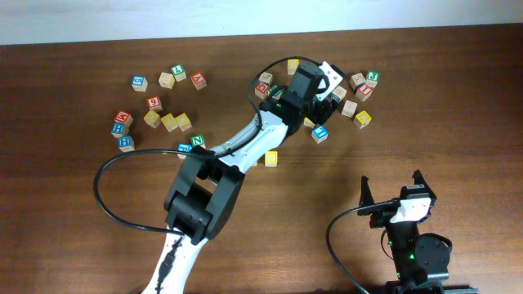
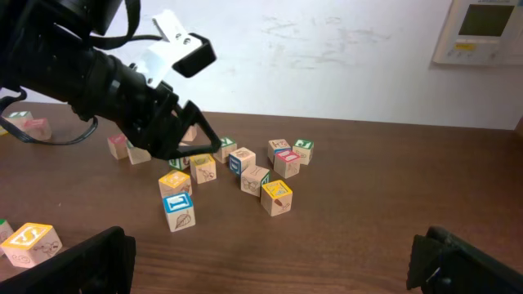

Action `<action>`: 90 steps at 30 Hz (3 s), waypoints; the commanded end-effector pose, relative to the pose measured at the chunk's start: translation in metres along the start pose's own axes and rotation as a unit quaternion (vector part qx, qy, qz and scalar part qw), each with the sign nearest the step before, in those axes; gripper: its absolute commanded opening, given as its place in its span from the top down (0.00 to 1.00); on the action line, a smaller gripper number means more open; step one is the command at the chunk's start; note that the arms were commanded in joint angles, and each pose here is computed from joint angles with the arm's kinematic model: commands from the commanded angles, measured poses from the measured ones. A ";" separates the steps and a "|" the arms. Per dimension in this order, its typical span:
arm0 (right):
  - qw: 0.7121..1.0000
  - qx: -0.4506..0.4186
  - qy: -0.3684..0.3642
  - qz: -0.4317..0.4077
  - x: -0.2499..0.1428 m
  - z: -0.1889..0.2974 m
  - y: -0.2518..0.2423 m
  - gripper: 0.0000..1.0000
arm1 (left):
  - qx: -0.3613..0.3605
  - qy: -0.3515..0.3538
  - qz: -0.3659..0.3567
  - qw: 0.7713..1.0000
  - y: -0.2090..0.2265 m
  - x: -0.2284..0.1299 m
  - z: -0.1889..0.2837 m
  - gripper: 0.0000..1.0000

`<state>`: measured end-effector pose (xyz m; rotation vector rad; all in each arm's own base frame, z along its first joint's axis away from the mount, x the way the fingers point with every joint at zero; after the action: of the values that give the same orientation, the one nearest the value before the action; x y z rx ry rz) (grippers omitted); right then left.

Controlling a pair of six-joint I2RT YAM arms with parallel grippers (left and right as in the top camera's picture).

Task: Spell out RSS
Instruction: 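Lower the left gripper and grasp the second yellow S block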

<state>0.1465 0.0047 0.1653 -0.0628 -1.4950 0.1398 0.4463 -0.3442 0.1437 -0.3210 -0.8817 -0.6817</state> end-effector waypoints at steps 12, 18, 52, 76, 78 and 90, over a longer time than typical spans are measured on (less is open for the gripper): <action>1.000 0.002 0.004 -0.002 -0.003 0.000 0.001 0.02 | 0.048 0.014 0.148 0.988 0.047 -0.010 0.001 0.65; 1.000 0.002 0.004 -0.002 -0.003 0.000 0.001 0.02 | 0.051 0.007 0.146 0.988 0.045 -0.008 0.000 0.91; 1.000 0.003 0.005 -0.002 -0.003 0.000 0.001 0.02 | 0.137 0.001 0.142 0.980 0.056 -0.031 -0.025 1.00; 1.000 0.003 0.005 -0.002 -0.003 0.000 0.001 0.02 | -0.045 0.003 0.140 0.989 0.023 -0.022 -0.024 1.00; 1.000 0.003 0.005 -0.002 -0.003 0.000 0.001 0.02 | -0.044 0.003 0.140 0.989 0.023 -0.023 -0.024 1.00; 1.000 0.002 0.004 -0.002 -0.003 0.000 0.001 0.02 | 0.012 0.007 0.146 0.989 0.040 -0.032 -0.030 1.00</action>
<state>0.1465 0.0047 0.1653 -0.0631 -1.4950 0.1401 0.4726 -0.3199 0.1110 -0.4227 -0.8189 -0.4158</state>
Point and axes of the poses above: each gripper's point midway between its finger pads, its own z axis back along the fingers, its own y axis along the line the jaws close on, x = y × z, the point moved 10 cm from there along z, back along the fingers, and after that the axes turned 6 degrees about z, right-handed, at the moved point
